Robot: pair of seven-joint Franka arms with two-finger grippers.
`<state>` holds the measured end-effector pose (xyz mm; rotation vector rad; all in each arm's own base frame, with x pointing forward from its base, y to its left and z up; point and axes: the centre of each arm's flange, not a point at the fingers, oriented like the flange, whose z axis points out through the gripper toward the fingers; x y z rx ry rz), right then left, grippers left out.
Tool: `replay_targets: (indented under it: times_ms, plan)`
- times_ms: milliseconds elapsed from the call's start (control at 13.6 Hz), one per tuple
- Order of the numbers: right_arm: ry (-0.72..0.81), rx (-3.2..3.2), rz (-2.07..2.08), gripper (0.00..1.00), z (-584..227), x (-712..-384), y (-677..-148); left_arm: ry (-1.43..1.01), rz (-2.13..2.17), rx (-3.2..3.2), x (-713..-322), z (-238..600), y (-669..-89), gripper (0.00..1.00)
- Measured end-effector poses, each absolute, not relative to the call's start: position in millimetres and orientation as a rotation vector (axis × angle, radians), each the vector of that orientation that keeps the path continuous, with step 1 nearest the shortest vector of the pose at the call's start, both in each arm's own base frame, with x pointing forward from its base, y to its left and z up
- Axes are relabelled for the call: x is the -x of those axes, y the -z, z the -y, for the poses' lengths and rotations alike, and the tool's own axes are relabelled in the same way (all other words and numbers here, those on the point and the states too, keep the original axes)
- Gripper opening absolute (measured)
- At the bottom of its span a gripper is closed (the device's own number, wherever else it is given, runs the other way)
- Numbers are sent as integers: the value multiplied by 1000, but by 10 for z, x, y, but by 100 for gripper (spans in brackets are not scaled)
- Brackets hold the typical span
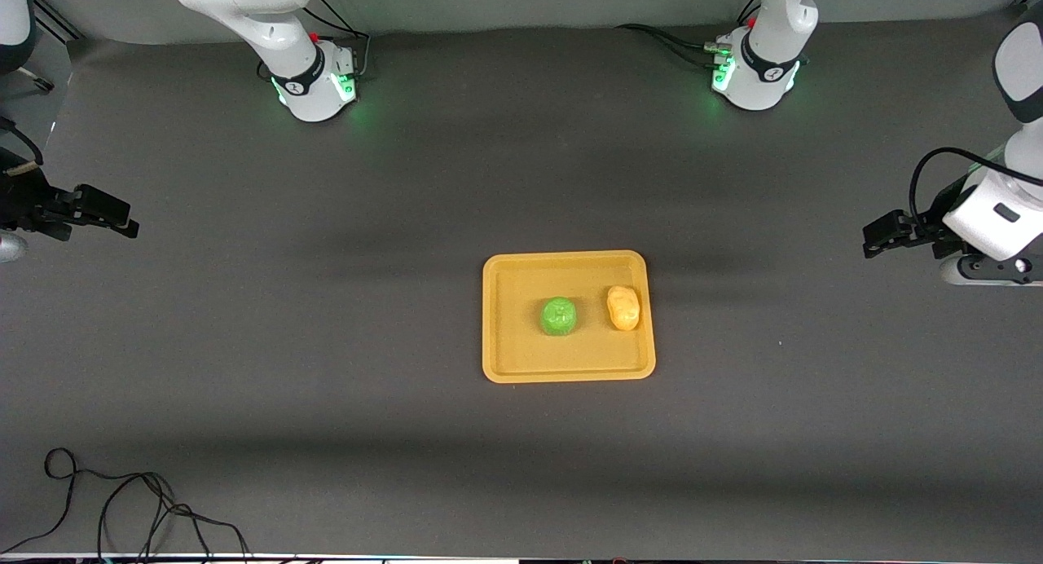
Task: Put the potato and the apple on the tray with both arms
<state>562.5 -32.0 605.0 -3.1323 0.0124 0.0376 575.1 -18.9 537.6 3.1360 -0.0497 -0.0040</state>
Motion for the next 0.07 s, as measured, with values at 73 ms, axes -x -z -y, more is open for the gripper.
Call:
replay_targets:
  times_ms: [73]
  plan:
    - [-38,3132,-15,100,329,-5625,-6049,3,58,-3142,-5750,208,-5378,100]
